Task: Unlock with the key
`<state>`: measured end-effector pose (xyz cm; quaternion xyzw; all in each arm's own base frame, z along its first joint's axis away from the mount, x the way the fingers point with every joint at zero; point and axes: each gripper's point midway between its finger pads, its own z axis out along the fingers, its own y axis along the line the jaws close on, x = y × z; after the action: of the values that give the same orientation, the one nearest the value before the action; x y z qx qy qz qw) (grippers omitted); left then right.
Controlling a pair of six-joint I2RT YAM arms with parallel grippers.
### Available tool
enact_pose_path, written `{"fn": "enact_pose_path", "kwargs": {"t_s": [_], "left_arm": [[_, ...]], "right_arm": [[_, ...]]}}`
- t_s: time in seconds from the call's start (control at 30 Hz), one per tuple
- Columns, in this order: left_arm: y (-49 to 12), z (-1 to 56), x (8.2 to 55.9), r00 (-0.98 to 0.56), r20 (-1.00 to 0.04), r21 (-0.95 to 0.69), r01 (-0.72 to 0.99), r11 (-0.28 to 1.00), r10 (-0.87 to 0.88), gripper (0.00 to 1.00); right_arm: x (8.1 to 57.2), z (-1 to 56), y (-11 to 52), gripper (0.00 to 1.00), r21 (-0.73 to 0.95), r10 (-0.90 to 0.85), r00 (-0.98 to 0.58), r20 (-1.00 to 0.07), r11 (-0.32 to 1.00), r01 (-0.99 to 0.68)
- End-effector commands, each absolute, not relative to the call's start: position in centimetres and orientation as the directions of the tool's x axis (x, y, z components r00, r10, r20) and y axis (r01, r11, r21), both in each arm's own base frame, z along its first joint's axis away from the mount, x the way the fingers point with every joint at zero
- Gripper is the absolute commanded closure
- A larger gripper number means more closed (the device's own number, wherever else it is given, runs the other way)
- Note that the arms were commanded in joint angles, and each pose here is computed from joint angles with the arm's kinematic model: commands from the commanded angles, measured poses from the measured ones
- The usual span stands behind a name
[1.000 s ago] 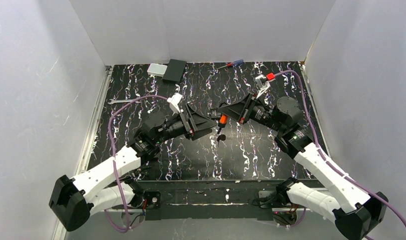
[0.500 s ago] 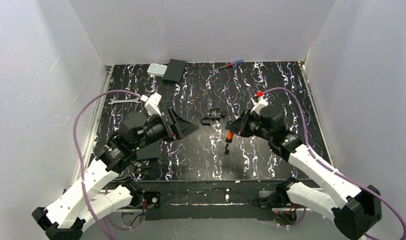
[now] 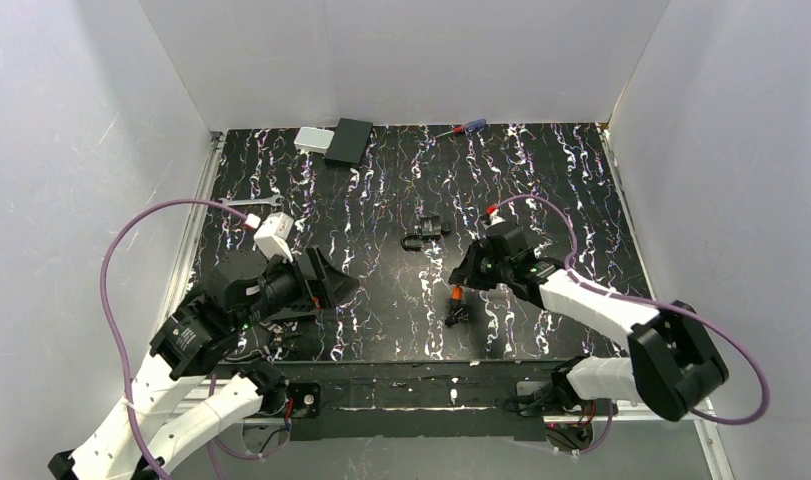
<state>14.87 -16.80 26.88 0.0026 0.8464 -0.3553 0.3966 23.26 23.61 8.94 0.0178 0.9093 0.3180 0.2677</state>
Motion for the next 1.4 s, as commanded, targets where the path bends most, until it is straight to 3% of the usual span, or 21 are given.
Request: {"fn": "enact_pose_path", "kwargs": {"t_s": [0.0, 0.5, 0.7, 0.73, 0.83, 0.9, 0.97, 1.1, 1.37], "left_arm": [[-14.9, 26.6, 14.8, -0.665, -0.701, -0.540, 0.257, 0.801, -0.259, 0.07], [-14.4, 26.2, 15.2, -0.655, -0.732, -0.465, 0.281, 0.840, -0.186, 0.07], [-13.8, 26.2, 15.4, -0.627, -0.760, -0.431, 0.294, 0.853, -0.169, 0.05], [-13.8, 26.3, 15.5, -0.623, -0.765, -0.426, 0.297, 0.855, -0.165, 0.05], [-13.7, 26.5, 15.6, -0.613, -0.774, -0.415, 0.303, 0.858, -0.159, 0.04], [-13.7, 26.7, 15.6, -0.609, -0.778, -0.412, 0.307, 0.858, -0.155, 0.04], [-13.9, 26.9, 15.7, -0.607, -0.779, -0.417, 0.313, 0.853, -0.158, 0.04], [-14.4, 26.9, 15.9, -0.611, -0.777, -0.423, 0.324, 0.846, -0.155, 0.04], [-15.0, 26.4, 16.0, -0.625, -0.764, -0.441, 0.322, 0.837, -0.162, 0.05]], "right_arm": [[26.5, 9.8, 25.3, 0.99, 0.574, 0.188, -0.812, -0.553, 0.792, -0.208], [30.1, 4.9, 29.5, 0.99, 0.587, 0.125, -0.867, -0.483, 0.781, -0.214], [32.1, 5.2, 32.7, 0.99, 0.652, 0.106, -0.846, -0.522, 0.690, -0.316], [32.0, 4.9, 33.1, 0.96, 0.657, 0.081, -0.855, -0.512, 0.678, -0.329], [32.4, 4.6, 32.9, 0.76, 0.618, 0.006, -0.870, -0.493, 0.706, -0.345], [33.1, 5.4, 31.7, 0.50, 0.557, -0.054, -0.865, -0.499, 0.745, -0.368], [32.7, 6.0, 31.0, 0.42, 0.533, -0.091, -0.874, -0.478, 0.761, -0.370], [32.2, 8.3, 29.3, 0.42, 0.461, -0.143, -0.864, -0.483, 0.797, -0.390], [29.1, 10.4, 30.2, 0.52, 0.554, -0.107, -0.871, -0.479, 0.733, -0.395]]}}
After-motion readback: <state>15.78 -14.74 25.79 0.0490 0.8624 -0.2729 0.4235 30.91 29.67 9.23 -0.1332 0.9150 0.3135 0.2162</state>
